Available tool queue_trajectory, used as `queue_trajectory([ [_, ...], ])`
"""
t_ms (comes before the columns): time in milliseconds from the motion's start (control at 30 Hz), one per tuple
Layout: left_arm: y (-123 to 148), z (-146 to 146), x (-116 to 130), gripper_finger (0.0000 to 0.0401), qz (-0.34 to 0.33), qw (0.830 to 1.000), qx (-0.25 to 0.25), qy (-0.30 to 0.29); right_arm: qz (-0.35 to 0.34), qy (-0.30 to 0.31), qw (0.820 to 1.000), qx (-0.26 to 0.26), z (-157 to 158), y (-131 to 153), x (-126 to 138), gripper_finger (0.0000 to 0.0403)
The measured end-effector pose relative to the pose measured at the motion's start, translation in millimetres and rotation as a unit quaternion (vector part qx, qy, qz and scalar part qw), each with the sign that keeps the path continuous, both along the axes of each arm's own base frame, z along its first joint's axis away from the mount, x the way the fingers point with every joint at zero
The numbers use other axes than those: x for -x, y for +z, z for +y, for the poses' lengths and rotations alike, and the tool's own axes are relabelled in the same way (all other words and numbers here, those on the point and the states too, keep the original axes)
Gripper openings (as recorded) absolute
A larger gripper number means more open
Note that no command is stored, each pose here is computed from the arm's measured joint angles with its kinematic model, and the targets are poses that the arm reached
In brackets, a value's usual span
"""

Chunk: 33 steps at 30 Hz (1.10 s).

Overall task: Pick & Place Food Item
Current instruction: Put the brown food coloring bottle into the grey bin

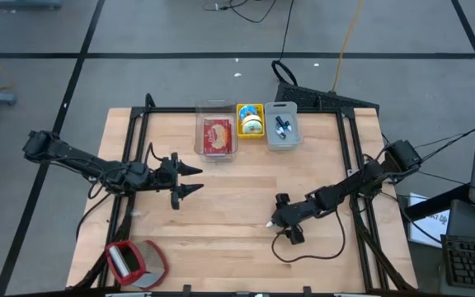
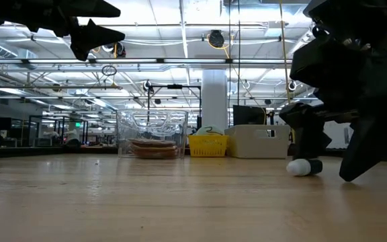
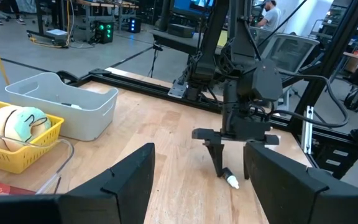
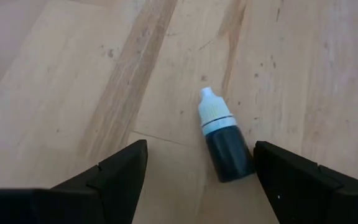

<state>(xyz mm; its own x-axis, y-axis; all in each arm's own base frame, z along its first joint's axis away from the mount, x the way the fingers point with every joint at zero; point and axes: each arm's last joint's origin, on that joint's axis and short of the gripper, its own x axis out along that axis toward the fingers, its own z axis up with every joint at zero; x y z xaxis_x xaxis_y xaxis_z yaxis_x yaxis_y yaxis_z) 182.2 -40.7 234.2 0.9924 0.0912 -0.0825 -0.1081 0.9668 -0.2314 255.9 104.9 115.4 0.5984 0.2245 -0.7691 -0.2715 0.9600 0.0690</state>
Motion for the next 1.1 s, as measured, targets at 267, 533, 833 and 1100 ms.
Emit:
queue_trajectory([
  [267,-0.1,0.0,0.0,0.0253,0.000,1.000,0.000,0.000,-0.034,-0.005,0.999,0.005,1.8,-7.6,-8.8,0.0281],
  [533,-0.2,0.0,0.0,0.0253,0.000,1.000,0.000,0.000,-0.033,-0.011,0.999,0.024,-2.3,-12.5,-11.4,0.0281],
  [833,-0.1,-0.1,0.0,0.0253,0.000,1.000,0.000,0.000,-0.031,-0.012,0.999,0.025,-2.5,-13.0,-11.3,0.0233],
  [1100,-0.1,0.0,0.0,0.0253,0.000,1.000,0.000,0.000,-0.024,-0.011,0.999,0.027,-2.8,-13.7,-10.5,0.0181],
])
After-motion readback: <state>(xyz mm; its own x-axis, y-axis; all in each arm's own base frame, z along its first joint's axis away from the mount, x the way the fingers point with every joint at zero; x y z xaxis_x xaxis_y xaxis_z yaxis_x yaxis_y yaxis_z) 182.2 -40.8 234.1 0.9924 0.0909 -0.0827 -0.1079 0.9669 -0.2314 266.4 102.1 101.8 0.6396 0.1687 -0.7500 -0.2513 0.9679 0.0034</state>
